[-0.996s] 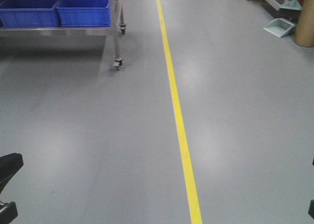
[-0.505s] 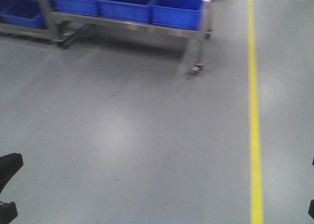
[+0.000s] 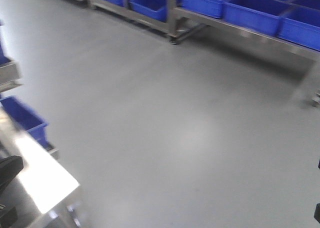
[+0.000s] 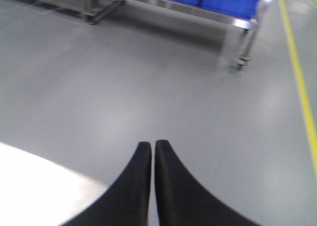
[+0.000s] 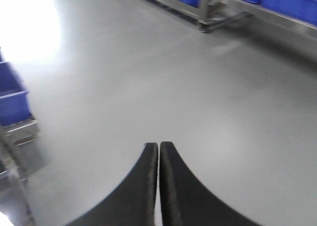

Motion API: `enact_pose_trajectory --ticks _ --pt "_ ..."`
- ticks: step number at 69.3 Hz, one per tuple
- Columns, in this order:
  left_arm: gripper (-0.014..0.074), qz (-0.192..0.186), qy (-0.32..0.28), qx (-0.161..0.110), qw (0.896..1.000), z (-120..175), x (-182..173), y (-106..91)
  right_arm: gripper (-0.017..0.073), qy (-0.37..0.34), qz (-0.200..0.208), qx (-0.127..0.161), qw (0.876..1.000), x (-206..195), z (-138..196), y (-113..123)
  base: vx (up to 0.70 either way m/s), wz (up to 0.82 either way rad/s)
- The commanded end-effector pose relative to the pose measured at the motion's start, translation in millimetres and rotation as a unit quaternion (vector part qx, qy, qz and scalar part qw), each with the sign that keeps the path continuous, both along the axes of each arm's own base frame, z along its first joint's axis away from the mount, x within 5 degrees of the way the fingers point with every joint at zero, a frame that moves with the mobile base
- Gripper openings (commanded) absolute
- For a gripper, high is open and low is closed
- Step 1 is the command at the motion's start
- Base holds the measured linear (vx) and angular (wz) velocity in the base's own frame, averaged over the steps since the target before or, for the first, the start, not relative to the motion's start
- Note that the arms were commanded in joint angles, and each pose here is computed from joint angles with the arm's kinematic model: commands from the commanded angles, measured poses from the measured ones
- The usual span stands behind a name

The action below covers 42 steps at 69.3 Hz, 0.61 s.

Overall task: Move and align brake pads A on conveyor
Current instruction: 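Turn the base toward the steel table with blue bins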

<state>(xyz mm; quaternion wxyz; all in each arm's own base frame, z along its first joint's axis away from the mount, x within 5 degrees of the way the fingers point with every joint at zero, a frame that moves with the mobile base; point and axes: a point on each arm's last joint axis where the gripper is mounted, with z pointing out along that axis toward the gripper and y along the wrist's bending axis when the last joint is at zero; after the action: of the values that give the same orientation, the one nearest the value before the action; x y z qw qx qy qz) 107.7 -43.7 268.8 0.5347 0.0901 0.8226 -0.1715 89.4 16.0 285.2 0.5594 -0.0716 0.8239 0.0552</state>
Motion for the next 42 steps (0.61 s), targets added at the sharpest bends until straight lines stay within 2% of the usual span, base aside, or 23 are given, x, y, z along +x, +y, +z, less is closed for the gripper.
enact_pose_trajectory --ticks 1,42 --pt "-0.0006 0.009 -0.039 -0.016 0.999 14.0 2.6 0.3 -0.001 -0.043 -0.007 0.003 0.999 3.0 14.1 -1.1 0.09 0.83" --pt "-0.0006 0.009 -0.039 -0.016 0.999 14.0 2.6 0.3 -0.001 -0.043 -0.007 0.003 0.999 3.0 14.1 -1.1 0.08 0.8"
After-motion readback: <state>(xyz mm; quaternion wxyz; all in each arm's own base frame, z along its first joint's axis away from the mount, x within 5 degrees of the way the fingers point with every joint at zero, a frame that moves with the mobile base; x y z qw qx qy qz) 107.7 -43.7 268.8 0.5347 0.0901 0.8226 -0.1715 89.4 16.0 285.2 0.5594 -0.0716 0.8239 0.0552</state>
